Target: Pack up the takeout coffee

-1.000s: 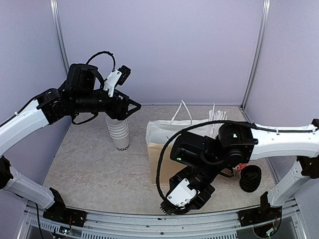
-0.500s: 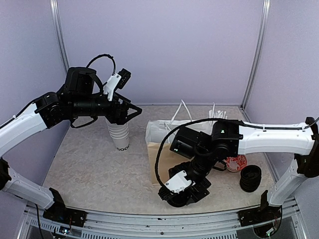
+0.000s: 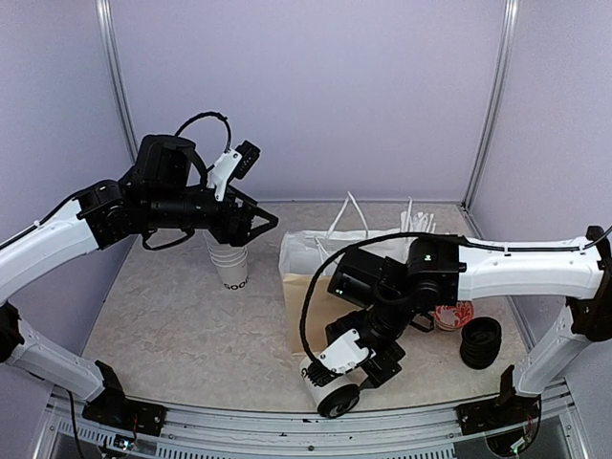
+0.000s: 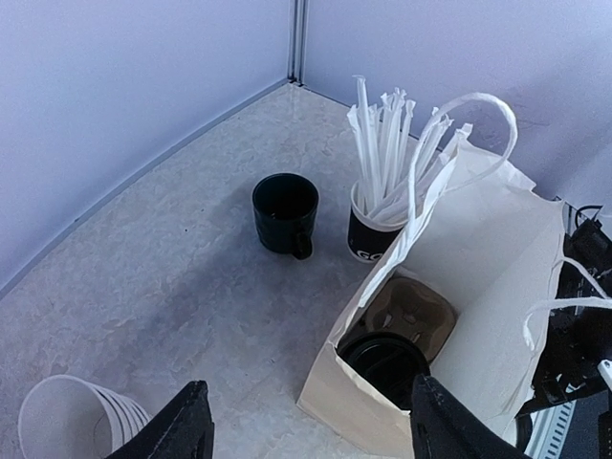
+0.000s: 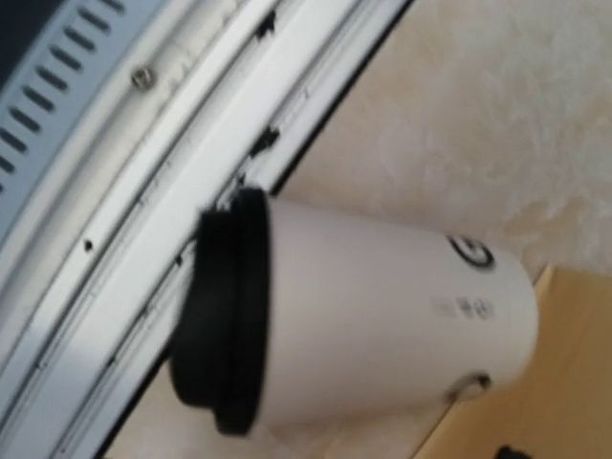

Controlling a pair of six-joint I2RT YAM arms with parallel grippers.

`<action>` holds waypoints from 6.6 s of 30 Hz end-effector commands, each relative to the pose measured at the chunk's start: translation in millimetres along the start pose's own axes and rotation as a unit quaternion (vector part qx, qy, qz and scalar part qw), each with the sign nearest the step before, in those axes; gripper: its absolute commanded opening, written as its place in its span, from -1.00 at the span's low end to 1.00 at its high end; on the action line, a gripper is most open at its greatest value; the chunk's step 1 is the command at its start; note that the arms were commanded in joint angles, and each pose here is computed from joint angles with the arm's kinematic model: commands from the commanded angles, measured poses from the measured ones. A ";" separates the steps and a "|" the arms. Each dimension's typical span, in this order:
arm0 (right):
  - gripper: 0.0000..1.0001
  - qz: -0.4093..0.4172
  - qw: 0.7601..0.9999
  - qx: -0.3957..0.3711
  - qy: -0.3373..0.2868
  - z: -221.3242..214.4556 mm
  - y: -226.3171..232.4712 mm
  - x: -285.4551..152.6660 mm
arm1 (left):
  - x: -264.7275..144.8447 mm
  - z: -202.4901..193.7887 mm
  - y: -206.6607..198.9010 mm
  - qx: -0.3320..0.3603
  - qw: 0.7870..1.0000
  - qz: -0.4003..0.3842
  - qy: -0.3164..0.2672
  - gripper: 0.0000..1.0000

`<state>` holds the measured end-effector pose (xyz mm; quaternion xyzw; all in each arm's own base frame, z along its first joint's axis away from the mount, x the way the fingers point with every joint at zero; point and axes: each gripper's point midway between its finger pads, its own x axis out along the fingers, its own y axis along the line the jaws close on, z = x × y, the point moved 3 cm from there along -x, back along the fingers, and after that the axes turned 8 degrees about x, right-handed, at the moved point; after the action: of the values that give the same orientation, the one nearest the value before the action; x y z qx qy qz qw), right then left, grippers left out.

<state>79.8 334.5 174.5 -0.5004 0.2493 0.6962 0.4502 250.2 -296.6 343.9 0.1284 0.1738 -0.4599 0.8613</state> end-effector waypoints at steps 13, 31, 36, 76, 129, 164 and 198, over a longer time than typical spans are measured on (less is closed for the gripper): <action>0.62 -0.085 0.992 -0.072 -0.055 3.3 21.4 -93.7 | -56.2 -52.1 -142.1 0.306 0.942 -0.139 -0.018 0.36; 0.67 -0.105 0.991 -0.019 -0.076 -21.0 37.0 -115.4 | 82.6 -157.6 -219.9 0.511 0.817 -0.227 0.141 0.55; 0.67 -0.102 0.991 -0.015 -0.082 -23.5 40.5 -115.5 | 114.4 -172.6 -216.0 0.531 0.804 -0.217 0.155 0.58; 0.95 -0.152 0.972 0.047 -0.172 17.0 8.4 -186.1 | 107.5 -160.2 -240.1 0.412 0.859 -0.255 0.165 0.27; 0.72 -0.058 0.985 0.106 -0.124 75.4 -10.6 -166.4 | -1.8 -70.4 -209.2 0.143 0.950 -0.220 -0.171 0.36; 0.26 -0.079 0.984 0.104 -0.125 73.8 -14.4 -171.8 | 4.7 -78.8 -194.6 0.140 0.969 -0.148 -0.142 0.84; 0.23 -0.277 0.929 0.100 -0.222 57.9 -35.4 -295.7 | 39.0 31.0 -8.1 0.065 0.995 0.055 -0.050 0.92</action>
<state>102.8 280.3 488.4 -0.3184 0.0424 0.6180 0.7176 266.9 -360.0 340.3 0.1904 0.0964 -0.4951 0.8422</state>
